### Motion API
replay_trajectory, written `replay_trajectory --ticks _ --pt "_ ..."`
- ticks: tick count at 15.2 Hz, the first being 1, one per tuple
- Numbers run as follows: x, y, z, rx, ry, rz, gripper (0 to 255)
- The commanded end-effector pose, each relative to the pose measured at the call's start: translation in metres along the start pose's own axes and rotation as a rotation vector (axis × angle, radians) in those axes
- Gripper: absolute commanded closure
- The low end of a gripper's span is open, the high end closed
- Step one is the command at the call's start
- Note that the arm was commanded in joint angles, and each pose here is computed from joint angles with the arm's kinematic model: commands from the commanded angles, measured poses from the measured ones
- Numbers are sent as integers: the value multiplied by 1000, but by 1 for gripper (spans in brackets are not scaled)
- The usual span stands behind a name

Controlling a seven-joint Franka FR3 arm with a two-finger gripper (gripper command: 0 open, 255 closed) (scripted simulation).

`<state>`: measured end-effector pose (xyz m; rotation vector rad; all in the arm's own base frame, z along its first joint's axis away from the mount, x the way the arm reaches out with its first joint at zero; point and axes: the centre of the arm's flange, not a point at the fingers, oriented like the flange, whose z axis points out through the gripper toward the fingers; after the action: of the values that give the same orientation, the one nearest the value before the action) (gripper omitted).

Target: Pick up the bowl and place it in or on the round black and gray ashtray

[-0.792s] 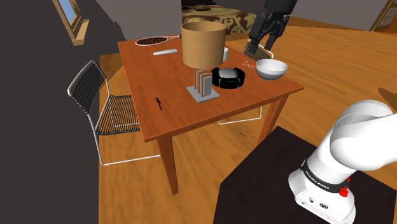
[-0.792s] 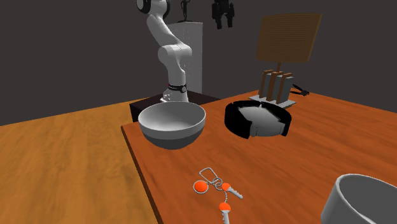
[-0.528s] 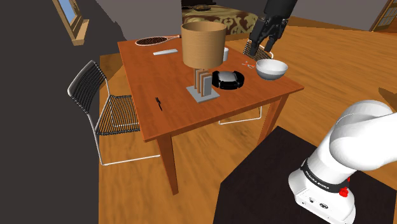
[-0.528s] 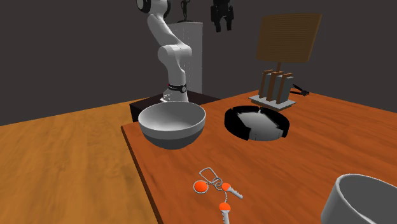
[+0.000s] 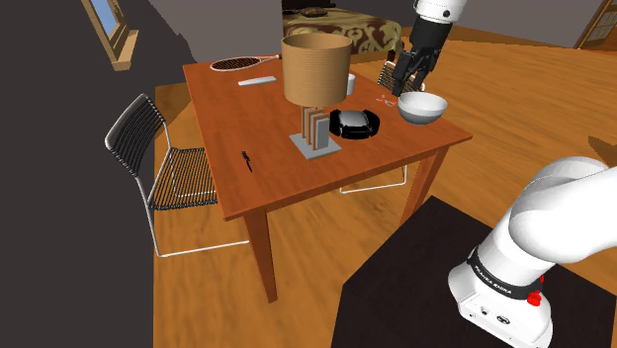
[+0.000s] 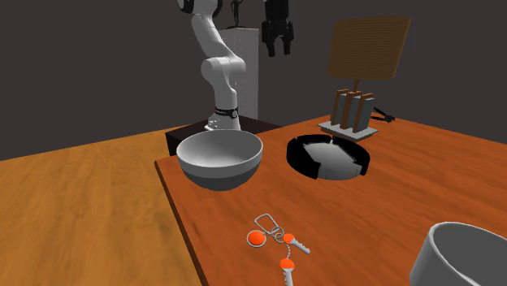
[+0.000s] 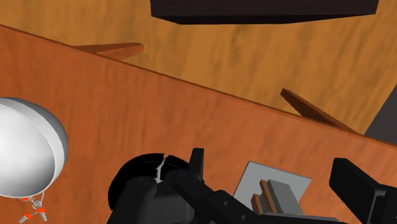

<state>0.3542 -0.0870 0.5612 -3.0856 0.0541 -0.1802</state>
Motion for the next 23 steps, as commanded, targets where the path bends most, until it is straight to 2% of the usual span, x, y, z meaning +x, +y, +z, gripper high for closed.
replay_trajectory --ticks 1,23 --pt "6 20 10 -14 -3 -5 0" --pt "92 253 125 -155 -45 -50 0"
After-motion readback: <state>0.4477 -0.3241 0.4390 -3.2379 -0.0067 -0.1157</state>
